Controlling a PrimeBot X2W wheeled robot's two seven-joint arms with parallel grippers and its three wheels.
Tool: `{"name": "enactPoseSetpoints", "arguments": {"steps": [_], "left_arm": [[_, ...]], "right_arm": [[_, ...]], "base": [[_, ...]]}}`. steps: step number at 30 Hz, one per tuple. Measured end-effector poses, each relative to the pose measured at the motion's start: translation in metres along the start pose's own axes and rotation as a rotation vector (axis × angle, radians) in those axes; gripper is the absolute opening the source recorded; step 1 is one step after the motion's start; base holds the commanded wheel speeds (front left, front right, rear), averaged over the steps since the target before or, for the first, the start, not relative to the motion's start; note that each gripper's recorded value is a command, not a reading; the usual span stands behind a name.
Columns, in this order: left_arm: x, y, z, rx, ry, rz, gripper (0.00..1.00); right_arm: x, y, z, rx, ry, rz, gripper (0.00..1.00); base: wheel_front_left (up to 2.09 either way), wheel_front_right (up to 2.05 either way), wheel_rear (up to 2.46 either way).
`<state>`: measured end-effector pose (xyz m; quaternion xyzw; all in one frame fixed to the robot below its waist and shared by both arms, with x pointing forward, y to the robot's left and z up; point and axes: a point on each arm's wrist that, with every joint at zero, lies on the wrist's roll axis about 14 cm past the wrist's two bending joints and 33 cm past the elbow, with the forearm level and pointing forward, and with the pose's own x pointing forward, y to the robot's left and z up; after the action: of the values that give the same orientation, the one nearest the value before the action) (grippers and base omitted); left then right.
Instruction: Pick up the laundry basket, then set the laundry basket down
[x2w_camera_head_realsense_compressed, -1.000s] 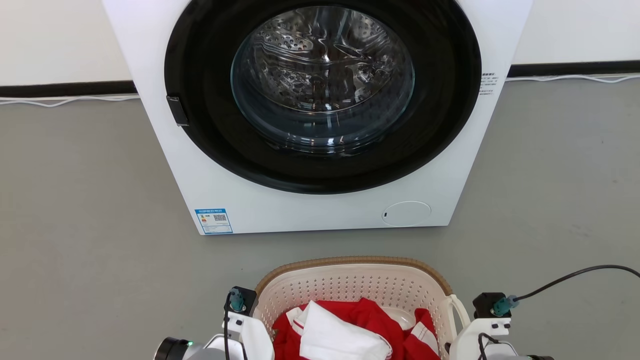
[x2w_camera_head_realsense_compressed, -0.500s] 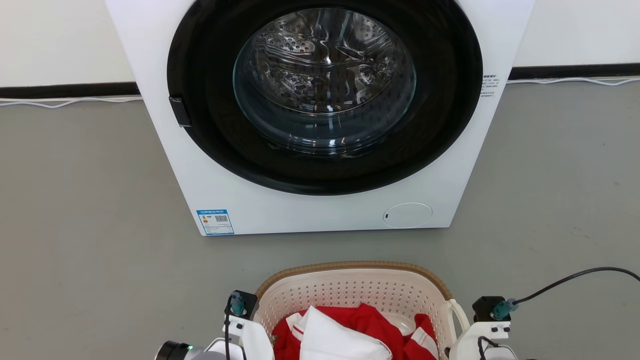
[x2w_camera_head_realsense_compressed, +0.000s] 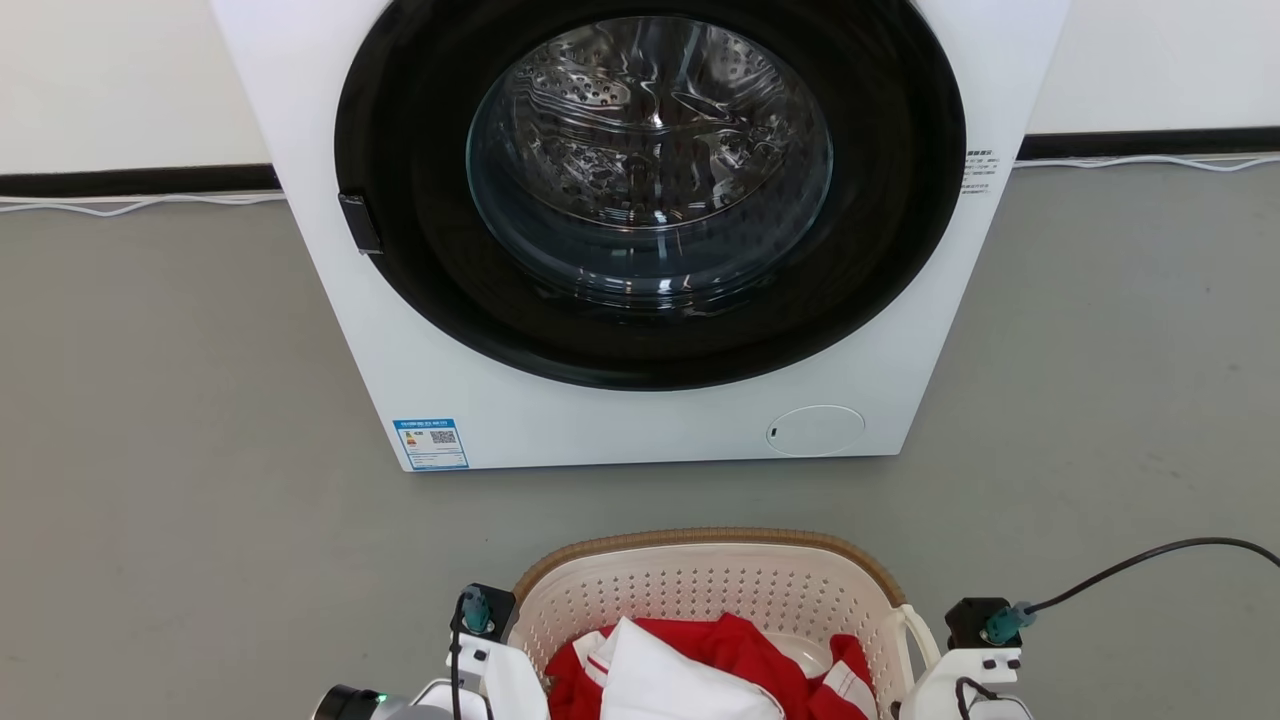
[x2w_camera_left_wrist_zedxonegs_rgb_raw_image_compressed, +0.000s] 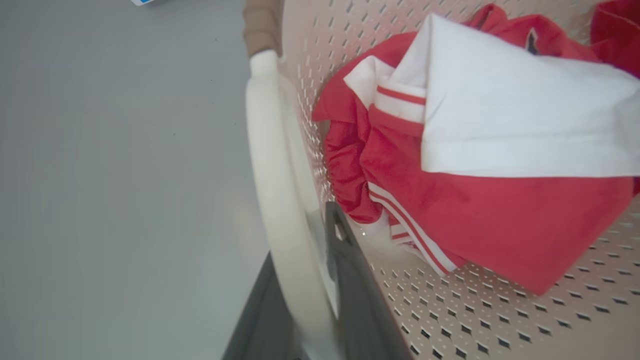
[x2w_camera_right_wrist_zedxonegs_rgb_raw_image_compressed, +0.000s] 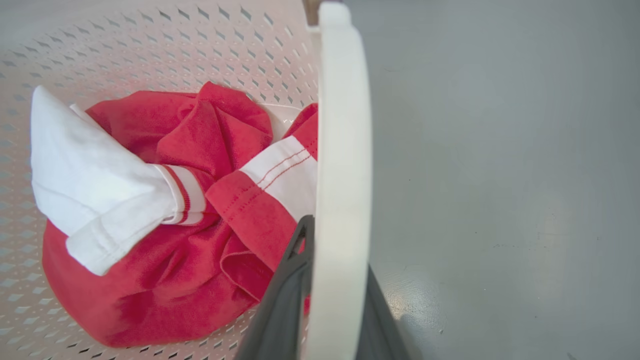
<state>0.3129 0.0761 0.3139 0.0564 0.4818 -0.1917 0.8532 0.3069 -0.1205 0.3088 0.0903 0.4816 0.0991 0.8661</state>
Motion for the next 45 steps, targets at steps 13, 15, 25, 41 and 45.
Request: {"name": "enactPoseSetpoints", "arguments": {"steps": [13,15,25,41,45], "left_arm": [[0.003,0.0,-0.005,-0.013,0.018,-0.005,0.0],[0.006,0.001,-0.005,-0.021,0.017,-0.004,0.0],[0.029,0.021,0.023,-0.048,-0.014,0.027,0.0],[0.095,0.059,0.064,-0.124,-0.078,0.073,0.0],[0.117,0.066,0.07,-0.137,-0.09,0.077,0.0]], "right_arm": [[0.003,0.0,-0.002,0.009,0.008,0.001,0.0],[0.006,-0.001,-0.001,0.013,0.006,0.001,0.0],[0.03,-0.002,0.034,0.007,-0.062,0.007,0.0],[0.102,-0.019,0.073,0.03,-0.124,-0.005,0.0],[0.124,-0.029,0.078,0.033,-0.126,-0.017,0.0]], "base": [[0.0,0.0,0.0],[0.0,0.0,0.0],[0.0,0.0,0.0],[0.0,0.0,0.0],[0.0,0.0,0.0]]}}
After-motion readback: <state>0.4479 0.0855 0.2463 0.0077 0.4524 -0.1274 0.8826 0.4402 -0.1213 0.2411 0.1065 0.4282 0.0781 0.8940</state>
